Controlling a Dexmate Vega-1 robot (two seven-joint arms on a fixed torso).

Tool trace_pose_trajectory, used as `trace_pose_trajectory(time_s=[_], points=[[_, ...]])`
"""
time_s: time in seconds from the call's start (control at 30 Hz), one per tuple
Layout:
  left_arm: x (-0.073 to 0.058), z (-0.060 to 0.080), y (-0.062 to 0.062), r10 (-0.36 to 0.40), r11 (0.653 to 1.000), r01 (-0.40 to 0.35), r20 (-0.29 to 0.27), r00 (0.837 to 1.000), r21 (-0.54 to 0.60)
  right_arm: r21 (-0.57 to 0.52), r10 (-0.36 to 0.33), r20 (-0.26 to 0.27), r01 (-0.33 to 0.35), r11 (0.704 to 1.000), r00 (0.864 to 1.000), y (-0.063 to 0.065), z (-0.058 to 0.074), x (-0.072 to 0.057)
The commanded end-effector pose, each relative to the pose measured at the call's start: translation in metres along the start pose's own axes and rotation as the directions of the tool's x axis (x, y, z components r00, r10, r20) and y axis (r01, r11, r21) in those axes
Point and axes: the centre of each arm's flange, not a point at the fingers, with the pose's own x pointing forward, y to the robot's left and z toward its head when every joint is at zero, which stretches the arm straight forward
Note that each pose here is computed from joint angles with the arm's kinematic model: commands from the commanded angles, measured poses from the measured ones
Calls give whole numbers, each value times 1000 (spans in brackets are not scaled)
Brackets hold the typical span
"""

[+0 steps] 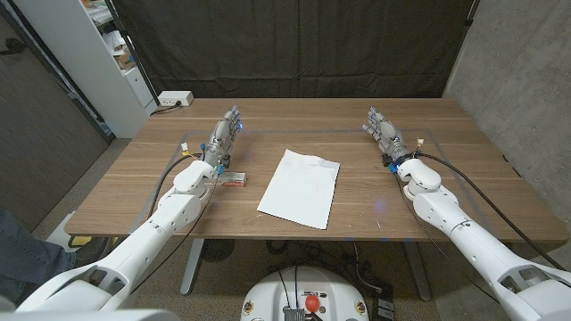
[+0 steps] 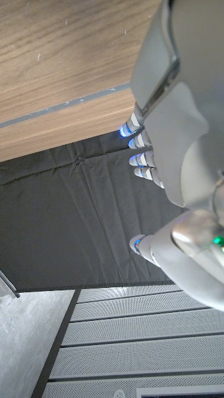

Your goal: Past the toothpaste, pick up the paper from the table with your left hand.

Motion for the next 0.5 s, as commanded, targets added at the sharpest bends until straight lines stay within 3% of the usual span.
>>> trace_pose_trajectory(time_s=[0.03, 0.5], points=[[4, -1, -2, -12, 1000, 13, -23, 1000, 16, 34, -37, 3, 37, 999, 999, -8, 1, 3], [4, 3, -3, -21, 999, 21, -16, 1000, 24, 25, -37, 0, 37, 999, 999, -11, 4, 4]])
